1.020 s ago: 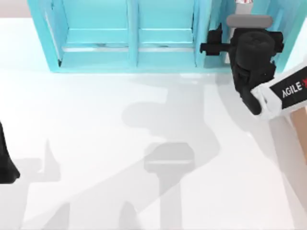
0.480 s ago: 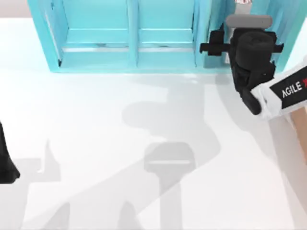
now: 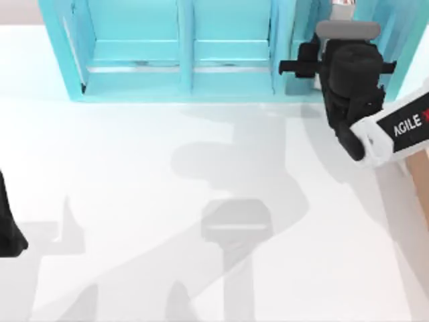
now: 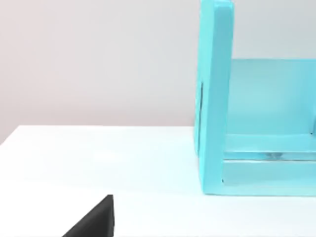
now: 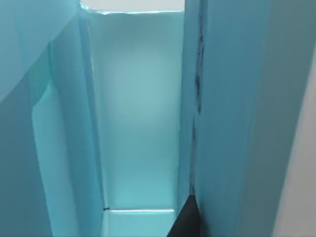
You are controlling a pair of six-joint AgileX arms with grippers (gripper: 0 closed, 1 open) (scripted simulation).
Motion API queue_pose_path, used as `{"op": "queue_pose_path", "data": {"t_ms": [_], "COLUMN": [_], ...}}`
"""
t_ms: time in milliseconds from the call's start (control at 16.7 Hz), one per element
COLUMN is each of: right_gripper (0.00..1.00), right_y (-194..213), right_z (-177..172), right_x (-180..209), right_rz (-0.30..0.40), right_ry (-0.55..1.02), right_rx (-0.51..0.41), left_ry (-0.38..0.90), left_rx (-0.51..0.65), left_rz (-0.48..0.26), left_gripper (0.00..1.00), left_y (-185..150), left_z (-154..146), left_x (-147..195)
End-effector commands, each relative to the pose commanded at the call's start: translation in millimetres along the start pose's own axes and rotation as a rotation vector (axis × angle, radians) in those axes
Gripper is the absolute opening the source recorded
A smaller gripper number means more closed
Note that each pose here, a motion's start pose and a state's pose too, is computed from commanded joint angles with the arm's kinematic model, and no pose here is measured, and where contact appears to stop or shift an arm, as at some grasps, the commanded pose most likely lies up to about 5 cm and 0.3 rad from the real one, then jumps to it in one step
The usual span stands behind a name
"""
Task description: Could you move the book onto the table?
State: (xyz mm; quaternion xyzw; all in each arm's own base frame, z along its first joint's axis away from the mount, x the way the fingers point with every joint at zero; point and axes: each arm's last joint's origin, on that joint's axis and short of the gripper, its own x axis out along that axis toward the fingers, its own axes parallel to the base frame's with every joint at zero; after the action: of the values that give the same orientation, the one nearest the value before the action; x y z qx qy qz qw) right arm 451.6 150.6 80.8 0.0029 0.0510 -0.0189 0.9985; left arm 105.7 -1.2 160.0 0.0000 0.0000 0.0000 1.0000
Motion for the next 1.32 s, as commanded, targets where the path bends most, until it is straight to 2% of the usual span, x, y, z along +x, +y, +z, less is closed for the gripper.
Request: {"op": "queue_pose_path", "data": {"t_ms": [660, 960, 1320], "right_gripper": [0.0, 0.0, 0.0], "right_y": [2, 9, 6], "right_z": [8, 67, 157], "right_x": [-6, -52, -155], "right_rz": [-0.003, -0.022, -0.015], "right_ry": [0.01, 0.038, 0.0], "right_rx": [0.0, -0.003, 0.013], "left_ry": [0.0, 0.0, 0.0], "left_rx": [0.0, 0.0, 0.0], "left_rz": [0.0, 0.0, 0.0], "left_gripper": [1.0, 1.0, 1.0], "left_y": [0, 0, 0], "left_z": [0, 0, 0], "left_x": [0, 0, 0]}}
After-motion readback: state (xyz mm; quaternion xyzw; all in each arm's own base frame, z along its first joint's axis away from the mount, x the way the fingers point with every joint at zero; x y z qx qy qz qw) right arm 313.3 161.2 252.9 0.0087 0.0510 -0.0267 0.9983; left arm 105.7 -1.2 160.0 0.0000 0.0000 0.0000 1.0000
